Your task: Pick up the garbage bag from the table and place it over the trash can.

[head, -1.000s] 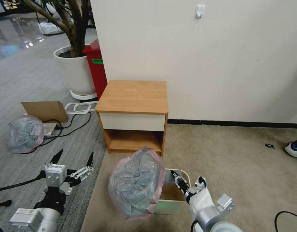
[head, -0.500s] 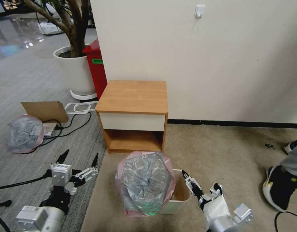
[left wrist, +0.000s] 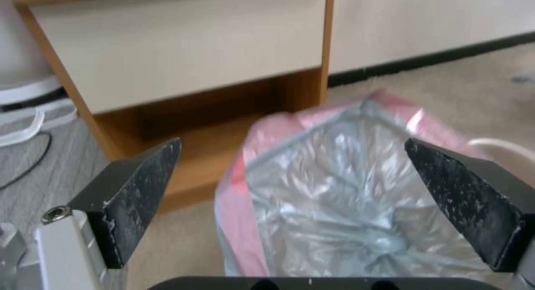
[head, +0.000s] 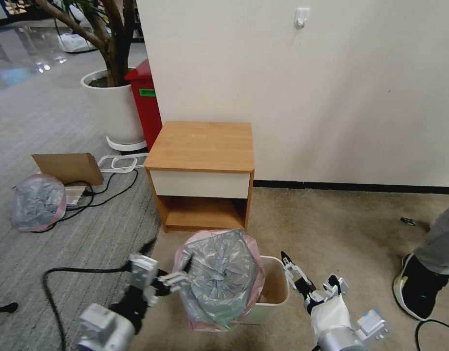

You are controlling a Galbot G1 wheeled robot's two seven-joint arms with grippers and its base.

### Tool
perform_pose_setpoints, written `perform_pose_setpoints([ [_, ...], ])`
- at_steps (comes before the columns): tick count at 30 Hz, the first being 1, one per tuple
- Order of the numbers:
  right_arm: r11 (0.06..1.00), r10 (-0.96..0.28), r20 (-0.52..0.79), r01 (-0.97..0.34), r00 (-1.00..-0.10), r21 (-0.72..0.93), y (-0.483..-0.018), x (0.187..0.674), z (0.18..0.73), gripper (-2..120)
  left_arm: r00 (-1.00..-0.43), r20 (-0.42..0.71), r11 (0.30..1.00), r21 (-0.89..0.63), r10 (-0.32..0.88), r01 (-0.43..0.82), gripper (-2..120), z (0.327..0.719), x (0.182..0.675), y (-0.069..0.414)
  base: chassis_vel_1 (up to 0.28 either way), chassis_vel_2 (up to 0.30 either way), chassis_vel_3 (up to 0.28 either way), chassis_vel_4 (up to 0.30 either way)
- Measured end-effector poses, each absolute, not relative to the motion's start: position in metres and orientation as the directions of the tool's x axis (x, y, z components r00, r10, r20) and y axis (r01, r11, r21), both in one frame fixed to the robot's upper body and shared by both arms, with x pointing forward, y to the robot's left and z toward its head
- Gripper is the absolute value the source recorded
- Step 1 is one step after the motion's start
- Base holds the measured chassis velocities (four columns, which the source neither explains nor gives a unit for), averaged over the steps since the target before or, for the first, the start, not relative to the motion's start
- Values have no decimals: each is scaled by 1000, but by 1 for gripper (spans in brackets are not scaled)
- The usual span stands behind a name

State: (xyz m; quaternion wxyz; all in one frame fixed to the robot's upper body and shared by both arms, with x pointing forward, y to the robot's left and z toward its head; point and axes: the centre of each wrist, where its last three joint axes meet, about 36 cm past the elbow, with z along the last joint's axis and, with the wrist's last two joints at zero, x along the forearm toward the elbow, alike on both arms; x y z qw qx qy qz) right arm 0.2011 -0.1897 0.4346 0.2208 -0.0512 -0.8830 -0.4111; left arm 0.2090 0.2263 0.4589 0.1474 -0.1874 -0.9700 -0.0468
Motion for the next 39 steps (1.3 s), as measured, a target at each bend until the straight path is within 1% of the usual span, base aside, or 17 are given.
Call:
perform_pose_setpoints([
  [2,662,-88,425,266,-901,700,-191,201,434,100,-880,321,926,28,349,377,99,447,213,222,0,0,0,0],
  [3,662,-88,425,266,-901,700,-191,201,434,100,-880,321,926,28,349,377,99,447,213,222,0,0,0,0],
  [5,669,-87,422,261,-902,696,-191,201,432,100,-876,333,926,18,350,377,95,437,216,218,0,0,0,0],
  [6,674,-86,422,258,-903,692,-190,201,430,100,-872,340,926,12,351,378,91,430,218,215,0,0,0,0],
  [7,674,-86,422,258,-903,692,-190,201,430,100,-872,340,926,12,351,378,91,430,218,215,0,0,0,0],
  [11,691,-89,422,249,-902,678,-186,200,425,100,-866,347,925,-9,360,380,75,419,220,205,0,0,0,0],
  [12,701,-87,418,243,-904,671,-185,199,423,100,-864,353,925,-10,358,380,68,414,220,202,0,0,0,0],
  [13,701,-87,418,243,-904,671,-185,199,423,100,-864,353,925,-10,358,380,68,414,220,202,0,0,0,0],
  [16,712,-81,410,236,-908,662,-187,199,420,100,-866,374,934,0,332,358,53,404,220,201,0,0,0,0],
  [17,712,-81,410,236,-908,662,-187,199,420,100,-866,374,934,0,332,358,53,404,220,201,0,0,0,0],
  [18,713,-80,410,236,-908,660,-188,199,420,100,-868,379,937,4,321,348,48,402,220,202,0,0,0,0],
  [21,717,-77,411,236,-908,656,-190,199,417,100,-873,389,945,16,294,326,40,399,220,205,0,0,0,0],
  [29,719,-70,413,241,-908,652,-192,201,413,100,-866,429,955,25,255,294,39,384,220,210,0,0,0,0],
  [34,721,-64,414,245,-908,648,-194,201,413,100,-858,441,953,17,265,302,39,374,223,205,0,0,0,0],
  [39,724,-60,413,246,-909,645,-196,201,412,100,-856,432,948,5,284,317,39,374,224,195,0,0,0,0],
])
